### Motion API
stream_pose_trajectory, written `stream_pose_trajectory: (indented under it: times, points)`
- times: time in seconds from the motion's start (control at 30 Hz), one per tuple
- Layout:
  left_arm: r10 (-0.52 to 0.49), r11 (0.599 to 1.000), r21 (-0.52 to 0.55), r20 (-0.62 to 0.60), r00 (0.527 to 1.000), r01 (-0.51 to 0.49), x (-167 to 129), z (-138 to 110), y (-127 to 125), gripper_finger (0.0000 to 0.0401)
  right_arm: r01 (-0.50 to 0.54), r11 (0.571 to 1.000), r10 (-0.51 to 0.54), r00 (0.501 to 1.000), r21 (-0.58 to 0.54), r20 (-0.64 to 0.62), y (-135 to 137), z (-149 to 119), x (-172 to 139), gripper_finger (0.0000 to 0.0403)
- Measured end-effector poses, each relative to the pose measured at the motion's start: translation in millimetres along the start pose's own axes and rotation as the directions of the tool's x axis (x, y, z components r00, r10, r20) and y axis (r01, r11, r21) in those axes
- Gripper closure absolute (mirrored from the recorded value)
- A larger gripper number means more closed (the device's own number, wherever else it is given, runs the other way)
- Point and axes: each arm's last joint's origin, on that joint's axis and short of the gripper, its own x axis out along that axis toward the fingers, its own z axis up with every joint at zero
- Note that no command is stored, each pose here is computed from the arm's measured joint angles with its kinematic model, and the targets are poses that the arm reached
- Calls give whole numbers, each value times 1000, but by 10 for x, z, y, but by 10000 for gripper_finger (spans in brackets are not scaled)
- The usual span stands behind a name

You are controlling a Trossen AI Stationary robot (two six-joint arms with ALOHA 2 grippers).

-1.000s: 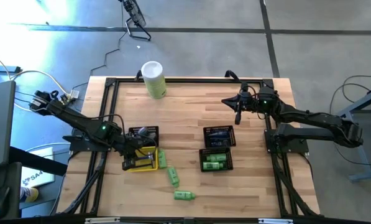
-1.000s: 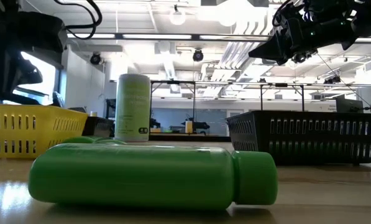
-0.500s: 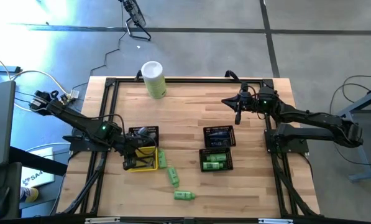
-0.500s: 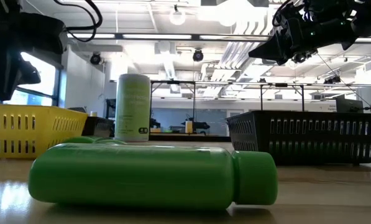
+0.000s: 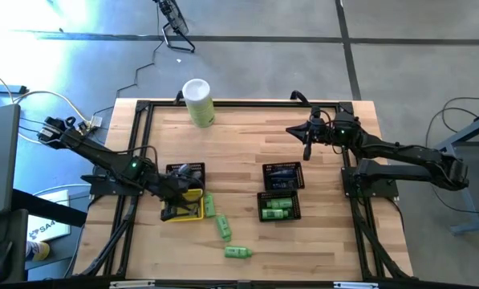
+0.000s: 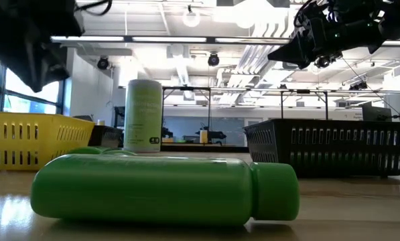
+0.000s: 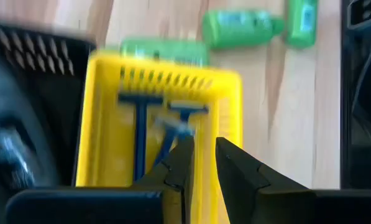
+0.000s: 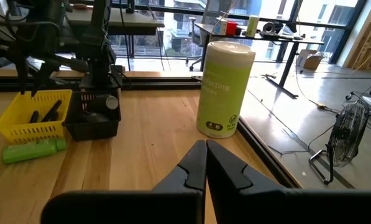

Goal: Pick & Place Travel size toiletries
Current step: Put the green shampoo into the bottom right black bin

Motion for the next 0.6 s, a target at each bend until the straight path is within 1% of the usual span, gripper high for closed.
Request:
stream_pose_trajectory:
  times: [0.1,0.2,0.3,0.6]
  points:
    - [11,999,45,65,998,-14,-1,45,-15,338,0,1000,0,1000,0,0,0,0,0,401]
    - [31,997,68,127,991,-40,-5,85,-25,338,0,1000,0,1000,0,1,0,1,0,401]
    - [66,995,61,180,981,-78,-10,114,-24,338,0,1000,0,1000,0,0,0,1,0,400]
    - [95,991,63,321,942,-122,-32,211,-56,338,1,1000,-1,1000,-3,13,-2,12,0,400]
